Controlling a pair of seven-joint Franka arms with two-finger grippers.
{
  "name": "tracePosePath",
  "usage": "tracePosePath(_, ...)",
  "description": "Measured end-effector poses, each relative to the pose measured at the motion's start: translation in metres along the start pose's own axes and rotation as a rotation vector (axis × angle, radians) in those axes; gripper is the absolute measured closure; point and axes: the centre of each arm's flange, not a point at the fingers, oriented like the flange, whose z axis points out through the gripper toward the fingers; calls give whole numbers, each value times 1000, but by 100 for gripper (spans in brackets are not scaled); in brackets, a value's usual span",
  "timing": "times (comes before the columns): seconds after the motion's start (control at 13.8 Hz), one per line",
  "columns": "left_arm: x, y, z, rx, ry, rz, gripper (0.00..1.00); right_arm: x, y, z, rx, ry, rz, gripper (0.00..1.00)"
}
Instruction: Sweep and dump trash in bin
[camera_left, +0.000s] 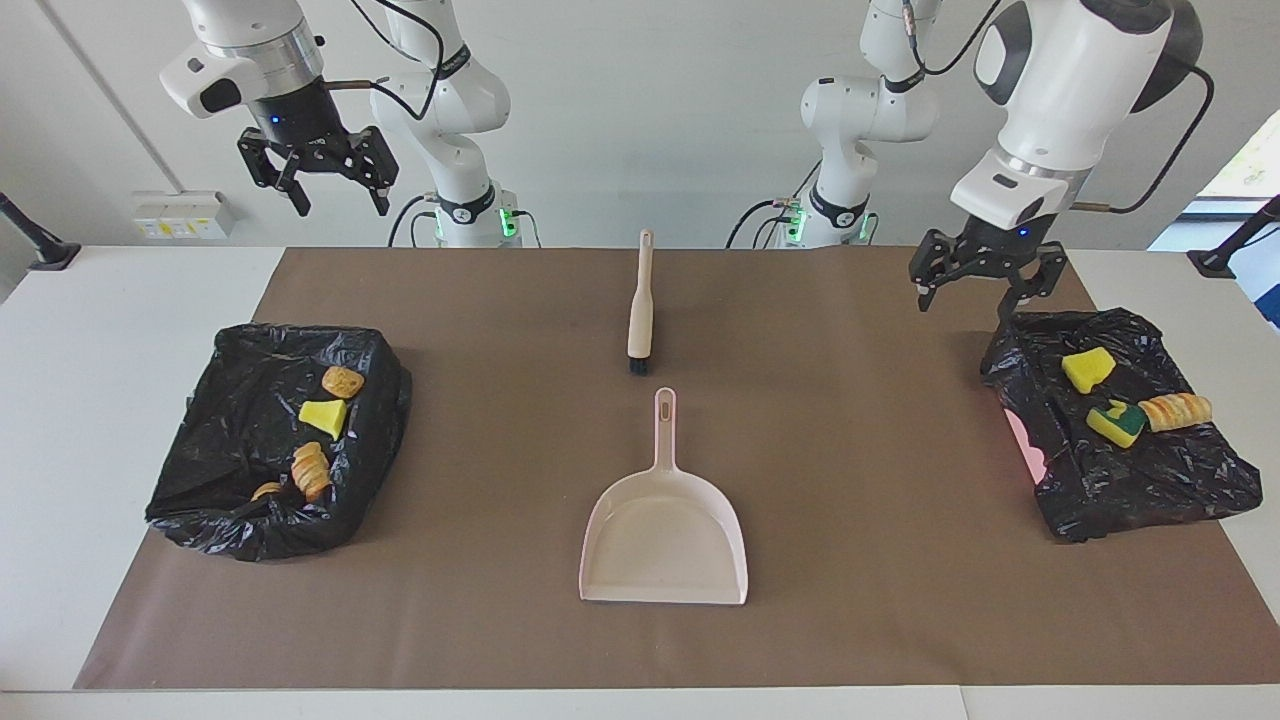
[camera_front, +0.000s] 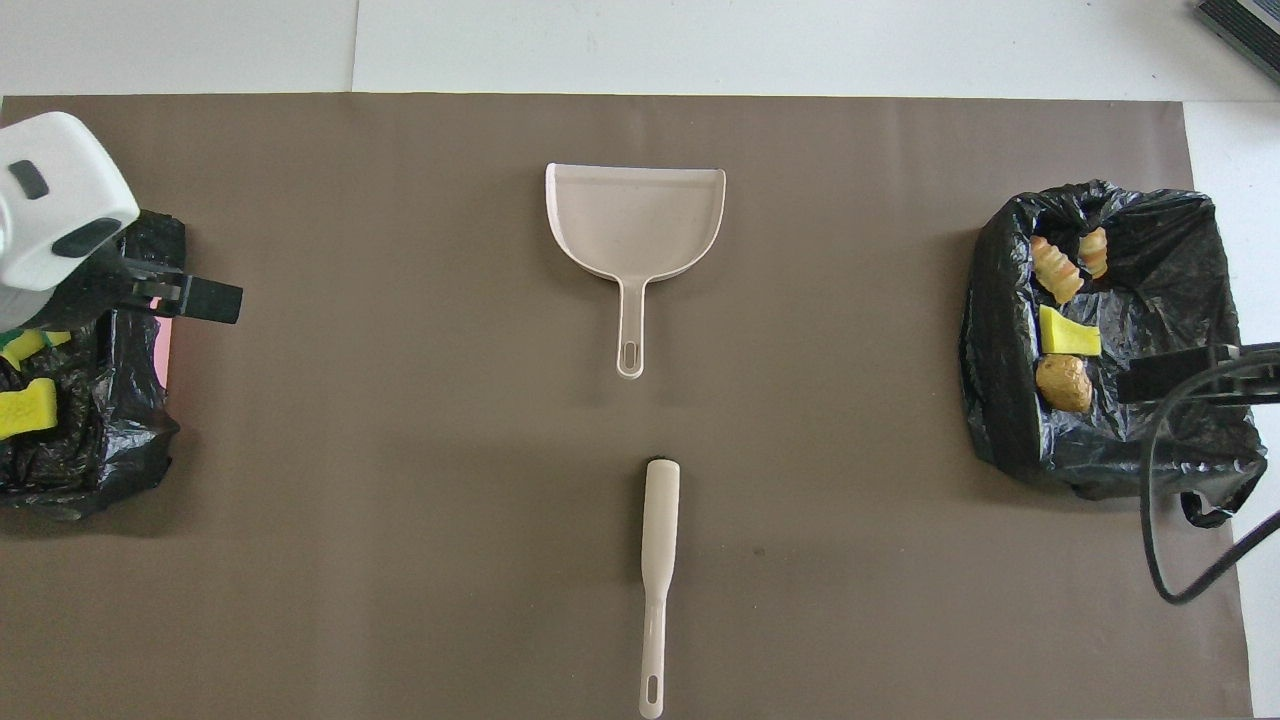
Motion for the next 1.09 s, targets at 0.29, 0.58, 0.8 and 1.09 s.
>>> tracePosePath(0.29, -16, -27, -68, -16, -26, -21, 0, -8, -16, 1, -3, 4, -16, 0)
tracePosePath(0.58, -4, -46, -73, -38, -55, -43, 0, -4, -12, -2, -1, 32, -7, 0)
tracePosePath(0.8, -5, -45, -77, -37, -51, -39, 0, -4, -10, -3, -4, 34, -3, 0)
tracePosePath(1.09, -8, -44, -78, -38, -50, -39, 0, -4, -9, -3, -8, 35, -2, 0)
